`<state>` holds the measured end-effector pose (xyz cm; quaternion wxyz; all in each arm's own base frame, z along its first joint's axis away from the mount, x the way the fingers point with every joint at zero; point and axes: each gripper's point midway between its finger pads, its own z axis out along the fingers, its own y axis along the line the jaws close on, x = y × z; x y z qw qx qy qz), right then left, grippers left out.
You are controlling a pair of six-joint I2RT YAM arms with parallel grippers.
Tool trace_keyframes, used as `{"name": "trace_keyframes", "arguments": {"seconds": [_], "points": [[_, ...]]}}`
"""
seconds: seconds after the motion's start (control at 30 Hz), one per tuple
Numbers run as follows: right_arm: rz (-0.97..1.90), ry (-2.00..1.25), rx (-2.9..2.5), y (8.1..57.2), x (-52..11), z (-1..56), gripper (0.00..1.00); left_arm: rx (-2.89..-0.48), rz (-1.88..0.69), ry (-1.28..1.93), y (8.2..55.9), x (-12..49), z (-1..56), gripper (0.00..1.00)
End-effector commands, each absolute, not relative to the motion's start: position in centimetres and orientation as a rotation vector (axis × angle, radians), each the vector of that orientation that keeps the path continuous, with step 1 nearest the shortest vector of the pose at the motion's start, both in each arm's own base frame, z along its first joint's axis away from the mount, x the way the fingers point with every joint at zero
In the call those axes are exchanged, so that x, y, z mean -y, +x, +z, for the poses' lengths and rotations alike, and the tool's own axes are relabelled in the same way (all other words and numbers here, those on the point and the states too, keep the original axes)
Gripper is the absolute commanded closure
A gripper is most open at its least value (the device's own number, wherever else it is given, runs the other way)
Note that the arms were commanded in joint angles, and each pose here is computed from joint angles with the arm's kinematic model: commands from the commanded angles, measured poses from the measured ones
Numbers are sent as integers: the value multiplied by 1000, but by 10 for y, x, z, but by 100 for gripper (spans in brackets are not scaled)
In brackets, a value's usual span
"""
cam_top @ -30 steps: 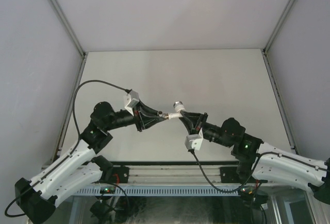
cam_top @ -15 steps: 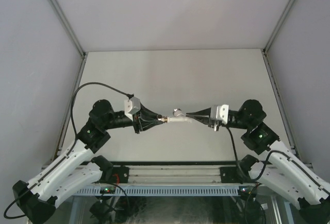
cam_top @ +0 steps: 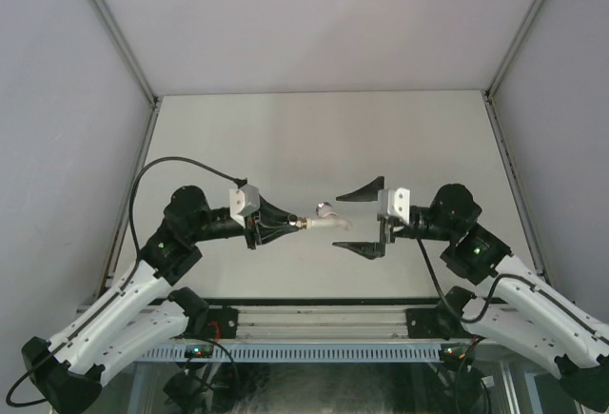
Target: Install the water faucets
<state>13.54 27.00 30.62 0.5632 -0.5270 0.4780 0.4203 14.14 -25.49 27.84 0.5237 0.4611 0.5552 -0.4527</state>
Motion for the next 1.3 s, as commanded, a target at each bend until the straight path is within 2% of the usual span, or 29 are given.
{"name": "trace_keyframes", "arguments": {"seconds": [0.0,0.17,0.4,0.47,0.57,0.63,0.8,0.9,0.93,1.27], "points": [[693,-1315,-963,145,-271,310,14,-1223,-1048,1090,145,255,313,100],[481,-1484,-930,151,-282,275,14,-1218,-1072,1086,142,256,320,100],[352,-1509,-985,170,-290,254,17,-1187,-1107,1086,132,254,331,100],[323,-1487,-1012,177,-289,252,21,-1178,-1117,1095,128,253,332,100],[363,-1476,-1020,175,-292,252,33,-1170,-1114,1096,127,252,332,100],[431,-1474,-1002,167,-296,255,46,-1163,-1111,1100,126,252,332,100],[671,-1433,-1008,148,-298,266,71,-1138,-1079,1112,126,250,331,100],[895,-1384,-1028,131,-294,279,98,-1122,-1049,1129,127,249,328,100],[974,-1366,-1035,125,-291,285,100,-1117,-1039,1137,127,248,326,100],[1637,-1099,-1534,109,-286,305,100,-1092,-965,1177,133,248,320,100]]}}
